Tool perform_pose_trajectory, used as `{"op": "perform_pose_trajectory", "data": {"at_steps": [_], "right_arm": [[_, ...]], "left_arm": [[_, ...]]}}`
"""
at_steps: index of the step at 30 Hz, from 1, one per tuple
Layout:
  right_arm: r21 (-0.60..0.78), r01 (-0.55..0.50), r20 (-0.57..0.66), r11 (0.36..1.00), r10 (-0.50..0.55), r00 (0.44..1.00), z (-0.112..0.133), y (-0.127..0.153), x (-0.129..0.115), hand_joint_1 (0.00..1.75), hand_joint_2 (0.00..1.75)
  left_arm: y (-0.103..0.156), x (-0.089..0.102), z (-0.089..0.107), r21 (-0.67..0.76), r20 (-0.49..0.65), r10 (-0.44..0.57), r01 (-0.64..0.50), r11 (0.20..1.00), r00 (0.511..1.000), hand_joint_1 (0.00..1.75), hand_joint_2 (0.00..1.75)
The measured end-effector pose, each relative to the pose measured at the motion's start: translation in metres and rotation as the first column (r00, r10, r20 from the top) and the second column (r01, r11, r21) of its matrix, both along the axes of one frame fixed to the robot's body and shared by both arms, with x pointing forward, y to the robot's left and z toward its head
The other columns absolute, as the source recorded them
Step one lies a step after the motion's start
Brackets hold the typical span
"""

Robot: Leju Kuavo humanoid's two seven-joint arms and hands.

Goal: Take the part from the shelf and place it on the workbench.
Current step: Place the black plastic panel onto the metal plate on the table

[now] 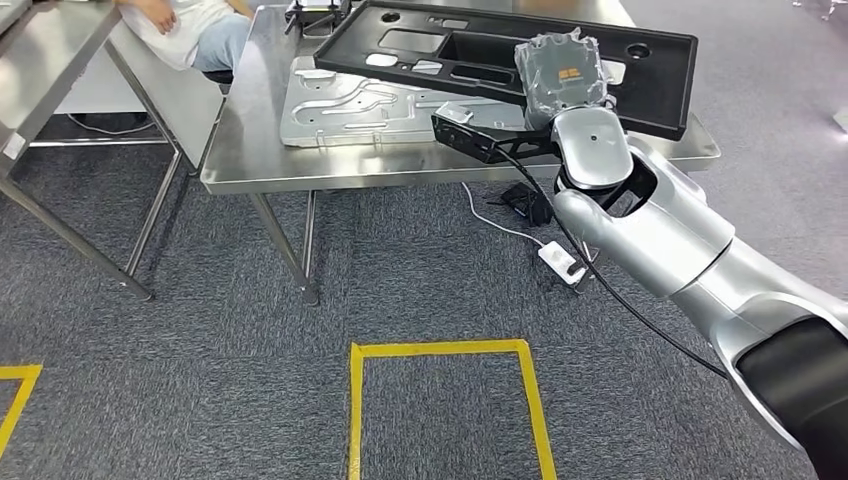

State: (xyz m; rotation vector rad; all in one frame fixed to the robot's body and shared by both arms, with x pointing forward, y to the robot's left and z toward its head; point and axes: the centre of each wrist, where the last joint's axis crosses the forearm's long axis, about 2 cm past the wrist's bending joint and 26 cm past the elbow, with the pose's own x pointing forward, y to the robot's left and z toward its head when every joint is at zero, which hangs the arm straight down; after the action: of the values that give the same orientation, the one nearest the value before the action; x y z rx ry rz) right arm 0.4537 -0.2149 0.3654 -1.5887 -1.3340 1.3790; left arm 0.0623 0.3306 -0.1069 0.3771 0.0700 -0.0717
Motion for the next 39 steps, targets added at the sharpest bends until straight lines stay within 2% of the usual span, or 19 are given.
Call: {"op": "perform_pose_trajectory", "data": {"at_steps": [10,14,39], "right_arm": [[0.011,0.042,0.016,0.999,-0.042,0.999,0.004,-0.02,0.0,1.75,1.75],[0.008,0.048,0.004,0.999,-0.049,0.999,-0.002,-0.024,-0.001,1.75,1.75],[0.001,0.016,-0.025,1.0,-0.016,1.0,-0.014,-0.023,-0.003,1.75,1.75]], "left_arm": [[0.0,0.004,0.001,0.004,0.008,-0.001,0.001,1.0,1.0,0.0,1.75],[0.001,0.004,0.001,0.001,0.007,-0.004,0.004,1.0,1.0,0.0,1.75],[0.001,0.006,0.001,-0.011,0.004,-0.001,0.001,1.0,1.0,0.0,1.75]]}}
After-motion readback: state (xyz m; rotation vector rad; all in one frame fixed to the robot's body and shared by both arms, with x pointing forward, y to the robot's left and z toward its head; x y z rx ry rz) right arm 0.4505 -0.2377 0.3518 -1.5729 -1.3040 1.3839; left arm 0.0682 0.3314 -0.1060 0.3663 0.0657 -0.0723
